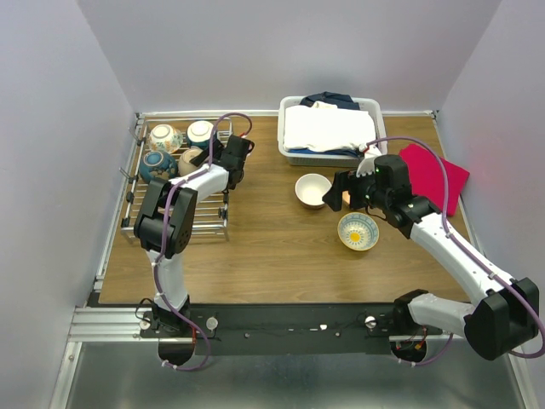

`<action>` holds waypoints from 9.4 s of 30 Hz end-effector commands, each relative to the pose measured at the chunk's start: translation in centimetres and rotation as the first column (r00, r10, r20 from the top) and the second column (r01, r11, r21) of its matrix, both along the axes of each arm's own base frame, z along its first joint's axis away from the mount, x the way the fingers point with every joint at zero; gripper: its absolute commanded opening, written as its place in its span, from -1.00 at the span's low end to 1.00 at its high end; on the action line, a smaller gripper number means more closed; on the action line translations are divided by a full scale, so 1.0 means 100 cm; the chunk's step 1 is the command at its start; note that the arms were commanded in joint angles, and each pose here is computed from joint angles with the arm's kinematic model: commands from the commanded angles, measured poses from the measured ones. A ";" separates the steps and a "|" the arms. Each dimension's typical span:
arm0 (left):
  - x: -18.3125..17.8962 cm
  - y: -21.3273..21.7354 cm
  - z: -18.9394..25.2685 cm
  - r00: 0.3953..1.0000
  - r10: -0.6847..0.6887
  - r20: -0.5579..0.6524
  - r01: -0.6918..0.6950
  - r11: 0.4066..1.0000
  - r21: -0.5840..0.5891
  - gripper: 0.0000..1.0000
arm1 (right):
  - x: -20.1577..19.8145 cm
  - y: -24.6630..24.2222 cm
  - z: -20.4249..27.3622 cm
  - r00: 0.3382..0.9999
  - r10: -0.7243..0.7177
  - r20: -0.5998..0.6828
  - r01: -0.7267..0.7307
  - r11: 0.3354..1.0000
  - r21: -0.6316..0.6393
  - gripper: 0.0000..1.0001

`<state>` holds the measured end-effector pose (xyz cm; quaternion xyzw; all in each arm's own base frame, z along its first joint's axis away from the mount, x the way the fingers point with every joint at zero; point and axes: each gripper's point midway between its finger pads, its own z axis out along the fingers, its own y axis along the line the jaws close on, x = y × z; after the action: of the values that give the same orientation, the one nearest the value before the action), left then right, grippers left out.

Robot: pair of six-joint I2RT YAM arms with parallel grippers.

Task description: Unload the bowls from the dish rack

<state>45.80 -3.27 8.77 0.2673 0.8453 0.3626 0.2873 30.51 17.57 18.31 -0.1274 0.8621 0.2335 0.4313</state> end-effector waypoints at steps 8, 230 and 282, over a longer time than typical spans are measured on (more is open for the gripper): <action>-0.002 -0.015 -0.003 0.999 -0.042 -0.025 0.039 0.993 -0.110 0.25 | -0.001 0.005 0.018 1.000 0.013 0.023 -0.013 0.999 0.041 1.00; -0.139 0.114 0.051 0.597 0.796 -0.098 -0.501 0.275 -0.821 0.66 | -0.029 0.181 -0.025 0.858 0.507 0.082 -0.509 0.817 0.272 0.97; -0.132 -0.145 0.152 0.978 0.145 0.149 0.076 0.418 -0.905 -1.00 | -0.006 0.123 0.041 0.989 0.116 -0.097 -0.103 0.986 0.133 0.96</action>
<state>31.46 -13.55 21.19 -0.0068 0.9052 -0.0747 0.4184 29.80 29.98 23.34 -0.1551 0.8354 0.3337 0.4084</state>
